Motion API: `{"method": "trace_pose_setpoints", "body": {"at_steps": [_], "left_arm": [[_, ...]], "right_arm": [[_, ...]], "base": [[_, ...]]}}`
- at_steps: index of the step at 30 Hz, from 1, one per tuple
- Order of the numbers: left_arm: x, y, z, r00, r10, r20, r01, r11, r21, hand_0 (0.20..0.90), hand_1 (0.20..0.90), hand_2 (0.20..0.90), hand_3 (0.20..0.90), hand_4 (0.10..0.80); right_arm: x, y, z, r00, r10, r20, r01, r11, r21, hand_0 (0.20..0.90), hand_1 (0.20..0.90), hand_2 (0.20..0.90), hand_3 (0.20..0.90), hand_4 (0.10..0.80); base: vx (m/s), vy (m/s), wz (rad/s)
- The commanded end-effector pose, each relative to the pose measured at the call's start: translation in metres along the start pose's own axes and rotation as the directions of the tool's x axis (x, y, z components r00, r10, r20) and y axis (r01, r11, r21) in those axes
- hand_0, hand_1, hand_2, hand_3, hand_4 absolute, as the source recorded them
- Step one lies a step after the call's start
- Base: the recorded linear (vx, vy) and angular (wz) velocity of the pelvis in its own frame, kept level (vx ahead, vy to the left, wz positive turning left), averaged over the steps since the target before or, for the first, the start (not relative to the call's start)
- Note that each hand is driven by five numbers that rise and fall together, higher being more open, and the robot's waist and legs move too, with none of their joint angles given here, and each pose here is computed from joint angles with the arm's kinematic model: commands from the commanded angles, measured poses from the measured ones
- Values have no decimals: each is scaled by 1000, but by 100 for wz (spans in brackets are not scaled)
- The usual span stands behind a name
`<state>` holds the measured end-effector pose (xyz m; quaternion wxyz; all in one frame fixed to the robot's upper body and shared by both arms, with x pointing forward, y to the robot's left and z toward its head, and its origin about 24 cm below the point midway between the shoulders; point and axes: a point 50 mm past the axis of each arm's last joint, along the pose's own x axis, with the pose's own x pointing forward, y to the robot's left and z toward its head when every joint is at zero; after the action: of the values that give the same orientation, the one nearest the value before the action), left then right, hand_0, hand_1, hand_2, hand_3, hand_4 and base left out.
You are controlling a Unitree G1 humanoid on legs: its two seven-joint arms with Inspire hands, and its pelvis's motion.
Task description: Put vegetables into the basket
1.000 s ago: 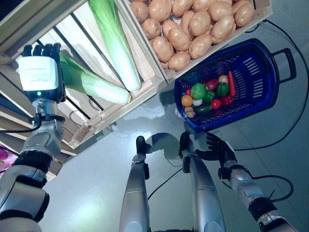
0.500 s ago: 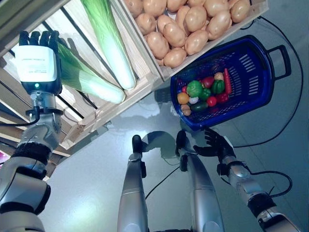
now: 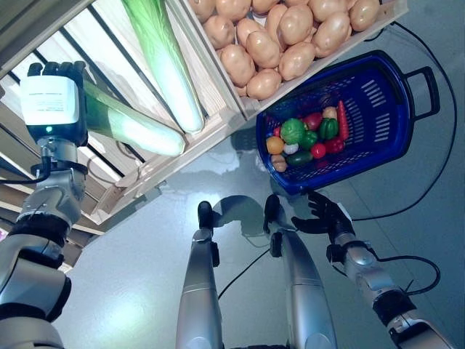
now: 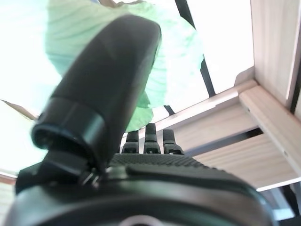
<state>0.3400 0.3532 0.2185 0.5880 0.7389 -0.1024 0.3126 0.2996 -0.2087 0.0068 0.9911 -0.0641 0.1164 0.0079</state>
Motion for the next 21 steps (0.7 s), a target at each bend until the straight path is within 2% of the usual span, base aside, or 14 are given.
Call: {"method": "trace_pose_setpoints", "body": {"at_steps": [1, 15, 16, 17, 18, 19, 20, 21], "left_arm": [[15, 24, -11, 998, 53, -43, -56, 997, -59, 900, 900, 900, 900, 800], [17, 23, -9, 995, 75, -69, -80, 994, -71, 900, 900, 900, 900, 800], [18, 22, -8, 995, 74, -71, -79, 994, -73, 865, 865, 865, 865, 776], [18, 22, -7, 995, 78, -65, -82, 994, -73, 759, 759, 759, 759, 706], [19, 23, -6, 995, 81, -59, -85, 994, -71, 556, 556, 556, 556, 571], [20, 23, -5, 995, 84, -50, -87, 994, -68, 411, 411, 411, 411, 474], [20, 23, -2, 995, 88, -37, -90, 994, -67, 300, 300, 300, 300, 400], [20, 24, 0, 995, 94, -24, -95, 994, -61, 300, 300, 300, 300, 400]], "right_arm": [[-5, -16, 21, 993, -49, 111, 48, 999, 7, 900, 900, 900, 900, 800], [-5, -17, 26, 991, -51, 127, 51, 999, 1, 900, 900, 900, 900, 800], [-4, -17, 26, 990, -52, 128, 53, 999, -1, 900, 900, 900, 900, 800], [-4, -17, 27, 990, -54, 128, 55, 998, -1, 900, 900, 900, 900, 800], [-4, -17, 27, 990, -55, 128, 55, 998, 0, 900, 900, 900, 900, 800], [-4, -17, 27, 990, -54, 129, 55, 998, 0, 900, 900, 900, 900, 800], [-4, -17, 27, 990, -51, 131, 52, 999, -2, 900, 900, 900, 900, 800], [-4, -17, 28, 990, -48, 135, 49, 999, -5, 900, 900, 900, 900, 800]], "base": [[0, 0, 0], [0, 0, 0], [0, 0, 0], [0, 0, 0], [0, 0, 0], [0, 0, 0], [0, 0, 0], [2, -15, 3]]}}
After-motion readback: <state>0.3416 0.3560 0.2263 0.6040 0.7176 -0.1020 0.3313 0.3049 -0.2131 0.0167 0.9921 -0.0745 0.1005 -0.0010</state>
